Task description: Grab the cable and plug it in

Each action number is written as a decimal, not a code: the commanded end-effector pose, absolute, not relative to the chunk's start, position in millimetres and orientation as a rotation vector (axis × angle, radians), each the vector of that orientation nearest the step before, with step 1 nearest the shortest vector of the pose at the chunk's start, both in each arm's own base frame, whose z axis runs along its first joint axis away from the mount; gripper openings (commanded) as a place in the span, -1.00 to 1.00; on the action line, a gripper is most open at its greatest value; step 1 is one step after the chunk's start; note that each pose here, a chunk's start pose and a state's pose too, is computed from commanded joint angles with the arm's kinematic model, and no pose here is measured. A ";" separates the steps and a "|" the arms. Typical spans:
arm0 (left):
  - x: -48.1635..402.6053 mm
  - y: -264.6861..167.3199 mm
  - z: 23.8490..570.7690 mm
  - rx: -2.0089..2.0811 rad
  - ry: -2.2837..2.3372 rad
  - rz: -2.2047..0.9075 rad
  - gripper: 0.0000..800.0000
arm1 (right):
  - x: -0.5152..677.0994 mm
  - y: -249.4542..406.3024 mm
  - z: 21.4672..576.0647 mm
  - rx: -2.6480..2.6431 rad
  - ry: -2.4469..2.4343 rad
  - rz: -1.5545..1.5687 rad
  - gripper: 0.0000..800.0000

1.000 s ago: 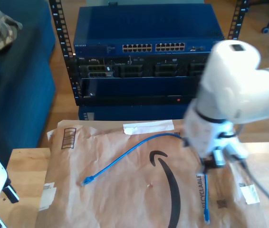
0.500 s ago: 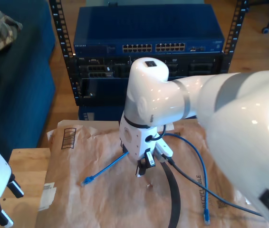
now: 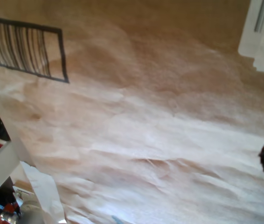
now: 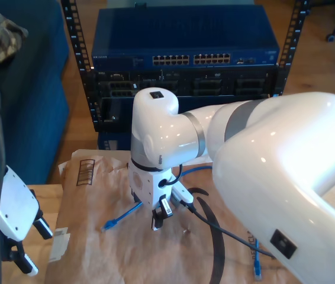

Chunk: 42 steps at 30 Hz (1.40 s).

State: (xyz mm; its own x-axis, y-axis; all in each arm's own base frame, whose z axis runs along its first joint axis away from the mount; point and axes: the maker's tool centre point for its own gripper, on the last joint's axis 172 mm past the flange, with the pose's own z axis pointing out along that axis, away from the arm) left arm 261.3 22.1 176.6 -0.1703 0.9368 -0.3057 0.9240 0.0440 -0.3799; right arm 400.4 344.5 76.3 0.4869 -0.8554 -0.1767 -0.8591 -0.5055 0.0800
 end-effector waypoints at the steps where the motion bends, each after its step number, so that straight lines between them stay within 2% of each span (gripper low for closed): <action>1: 261.7 21.8 176.5 -2.009 -2.251 0.782 1.00 | 400.8 344.5 76.0 -2.694 1.551 0.301 0.96; 4: 262.0 22.4 176.5 -2.008 -2.253 0.780 1.00 | 402.4 345.3 77.2 -2.692 1.548 0.296 0.85; 9: 262.0 22.4 176.5 -2.010 -2.252 0.780 1.00 | 402.6 345.4 72.5 -2.693 1.551 0.299 0.55; 11: 262.0 22.8 176.5 -2.009 -2.254 0.781 1.00 | 402.3 345.5 70.6 -2.694 1.553 0.302 0.26; 14: 262.0 22.4 176.5 -2.010 -2.252 0.780 1.00 | 404.3 346.9 71.0 -2.691 1.554 0.300 0.06; 19: 262.6 22.6 176.9 -2.011 -2.253 0.779 1.00 | 407.5 348.3 73.0 -2.676 1.564 0.295 -0.69; 20: 263.1 22.7 177.3 -2.012 -2.254 0.777 1.00 | 407.8 348.2 73.8 -2.677 1.562 0.292 -0.89; 24: 277.0 22.2 188.6 -2.040 -2.278 0.750 1.00 | 410.3 345.0 75.6 -2.659 1.589 0.291 -0.95; 27: 296.0 0.8 206.3 -2.109 -2.298 0.769 1.00 | 415.2 338.9 89.1 -2.617 1.627 0.293 -0.95; 31: 323.3 -25.6 233.0 -2.185 -2.328 0.763 1.00 | 411.4 295.5 121.0 -2.546 1.709 0.302 -0.95; 36: 363.7 -80.4 288.0 -2.320 -2.375 0.814 1.00 | 393.2 245.4 156.6 -2.421 1.795 0.294 -0.95; 42: 397.9 -133.9 323.3 -2.416 -2.380 0.946 1.00 | 374.5 192.1 203.0 -2.240 1.897 0.285 -0.95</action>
State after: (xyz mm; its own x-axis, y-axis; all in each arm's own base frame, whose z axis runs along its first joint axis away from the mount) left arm 397.9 -133.9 323.3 -0.0208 0.7951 -0.6062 0.9942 -0.0473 -0.0961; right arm 374.5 192.1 203.0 0.1617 -0.9496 -0.2687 -0.9866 -0.1618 -0.0219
